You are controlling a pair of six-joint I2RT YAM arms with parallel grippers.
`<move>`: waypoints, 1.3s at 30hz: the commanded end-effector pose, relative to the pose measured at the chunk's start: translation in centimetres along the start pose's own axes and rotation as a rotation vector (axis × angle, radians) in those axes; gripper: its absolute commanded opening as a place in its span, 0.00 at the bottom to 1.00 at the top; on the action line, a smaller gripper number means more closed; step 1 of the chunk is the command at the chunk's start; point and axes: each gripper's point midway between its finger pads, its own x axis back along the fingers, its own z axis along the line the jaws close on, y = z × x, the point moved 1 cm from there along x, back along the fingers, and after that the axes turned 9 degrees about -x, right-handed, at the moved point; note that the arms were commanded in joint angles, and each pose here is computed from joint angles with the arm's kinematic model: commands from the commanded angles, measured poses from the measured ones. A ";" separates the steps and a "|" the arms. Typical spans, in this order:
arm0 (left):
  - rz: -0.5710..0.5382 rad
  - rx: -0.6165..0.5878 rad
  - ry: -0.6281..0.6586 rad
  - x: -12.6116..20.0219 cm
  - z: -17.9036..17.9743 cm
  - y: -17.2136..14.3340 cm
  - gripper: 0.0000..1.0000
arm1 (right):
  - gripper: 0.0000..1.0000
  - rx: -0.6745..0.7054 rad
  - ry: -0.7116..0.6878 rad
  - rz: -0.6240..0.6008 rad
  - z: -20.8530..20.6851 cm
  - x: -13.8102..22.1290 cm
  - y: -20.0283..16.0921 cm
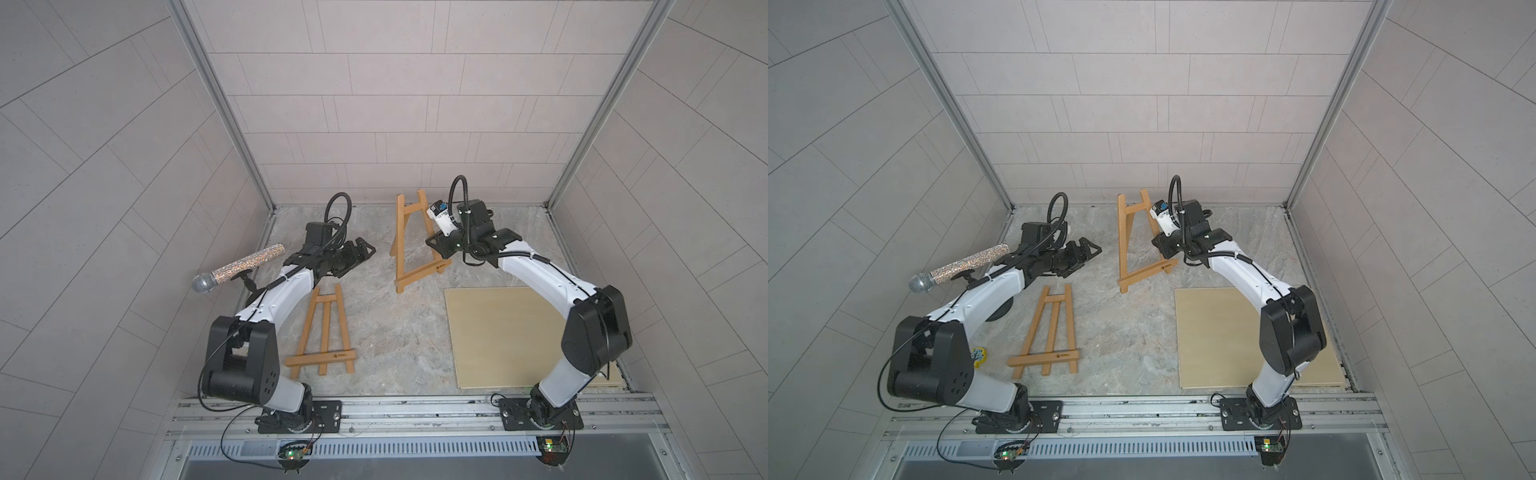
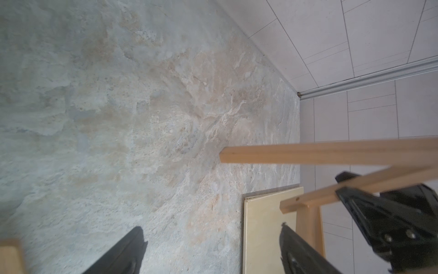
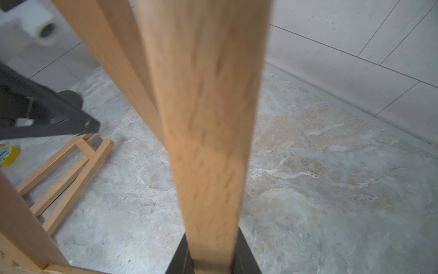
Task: Disassemble the easel
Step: Pick up the easel at the center of the board, then fold up the easel.
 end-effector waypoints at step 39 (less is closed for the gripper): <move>0.380 0.096 -0.406 -3.4 -9.0 -18.1 0.66 | 0.00 -0.203 0.006 0.137 6.0 2.5 -14.1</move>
